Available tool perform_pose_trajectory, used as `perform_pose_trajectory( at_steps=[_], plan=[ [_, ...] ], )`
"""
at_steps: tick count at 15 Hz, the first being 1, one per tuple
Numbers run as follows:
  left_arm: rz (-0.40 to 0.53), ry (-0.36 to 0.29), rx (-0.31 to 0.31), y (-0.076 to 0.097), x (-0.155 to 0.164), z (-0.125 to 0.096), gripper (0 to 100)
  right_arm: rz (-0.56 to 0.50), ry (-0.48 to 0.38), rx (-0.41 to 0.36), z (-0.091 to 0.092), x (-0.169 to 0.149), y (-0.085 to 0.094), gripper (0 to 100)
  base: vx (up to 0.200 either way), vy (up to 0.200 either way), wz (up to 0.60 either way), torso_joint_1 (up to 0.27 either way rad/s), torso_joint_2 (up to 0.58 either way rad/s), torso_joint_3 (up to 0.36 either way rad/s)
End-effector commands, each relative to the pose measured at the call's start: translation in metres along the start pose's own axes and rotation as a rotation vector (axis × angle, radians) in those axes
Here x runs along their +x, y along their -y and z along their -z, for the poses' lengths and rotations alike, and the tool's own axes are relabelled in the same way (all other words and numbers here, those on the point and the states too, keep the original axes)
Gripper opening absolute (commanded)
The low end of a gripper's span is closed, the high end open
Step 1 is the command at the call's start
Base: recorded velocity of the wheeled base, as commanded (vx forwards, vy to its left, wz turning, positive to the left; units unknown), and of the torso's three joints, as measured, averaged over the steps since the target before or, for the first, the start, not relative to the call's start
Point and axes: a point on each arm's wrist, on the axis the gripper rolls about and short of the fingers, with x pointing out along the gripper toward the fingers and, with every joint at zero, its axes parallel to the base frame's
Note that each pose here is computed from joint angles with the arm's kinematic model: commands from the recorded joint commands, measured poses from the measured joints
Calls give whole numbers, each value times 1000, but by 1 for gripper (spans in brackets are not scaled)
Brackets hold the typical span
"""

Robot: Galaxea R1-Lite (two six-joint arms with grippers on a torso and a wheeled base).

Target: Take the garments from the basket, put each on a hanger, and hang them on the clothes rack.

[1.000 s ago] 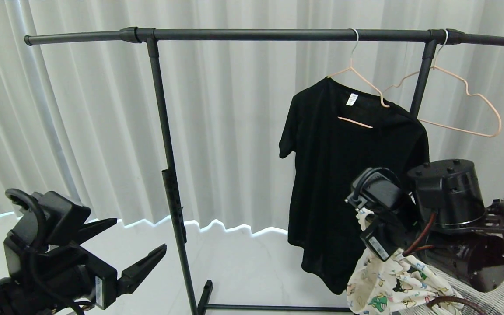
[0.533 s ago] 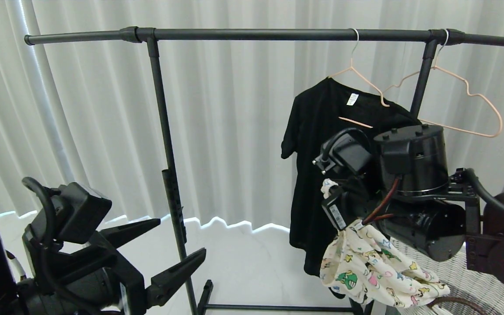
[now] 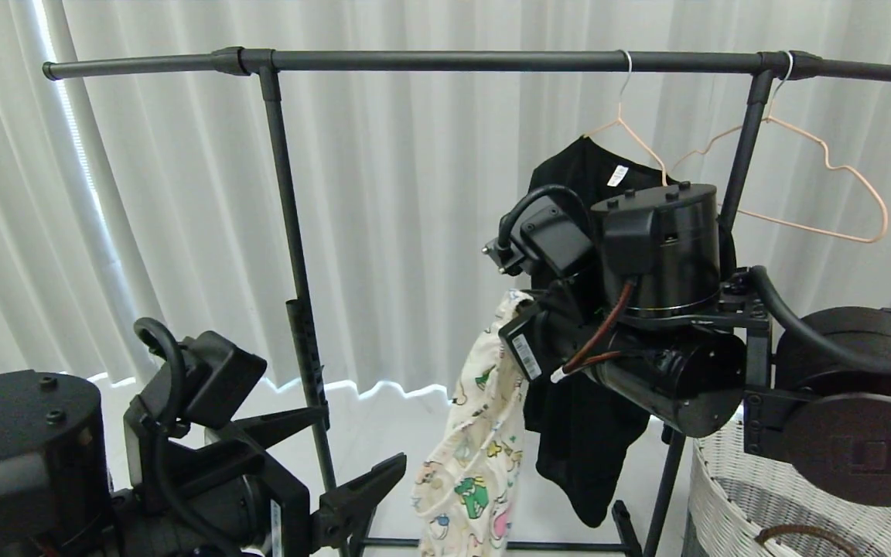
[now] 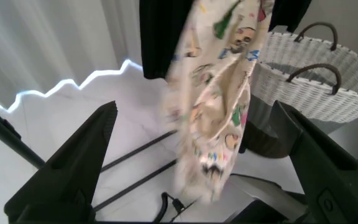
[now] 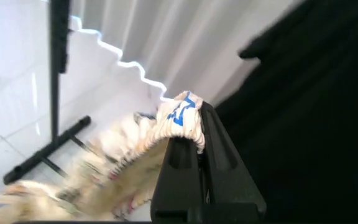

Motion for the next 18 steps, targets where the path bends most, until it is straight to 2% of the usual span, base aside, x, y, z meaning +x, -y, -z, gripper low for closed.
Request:
perform_pose_trajectory(
  at_steps=[1,4,6,10,12,14,18],
  plan=[
    [-3,-27,-1,0,6,3,100,-41,16,-10,-5,2,-18,0,0,0,0,0,0,0],
    [-5,-42,-1,-1,9,5,100,-94,60,-12,-17,0,-43,0,0,0,0,0,0,0],
    [-2,-46,-1,0,10,5,100,-115,90,-5,-27,-1,-53,0,0,0,0,0,0,0],
    [60,-53,23,12,10,7,100,-119,112,3,-36,0,-57,0,0,0,0,0,0,0],
    [66,-78,28,14,15,10,100,-119,113,4,-37,-1,-56,0,0,0,0,0,0,0],
    [31,-108,13,8,23,14,100,-117,122,9,-40,-2,-55,0,0,0,0,0,0,0],
    [-92,-160,-39,-19,33,21,100,-122,138,16,-45,-7,-54,0,0,0,0,0,0,0]
  ],
)
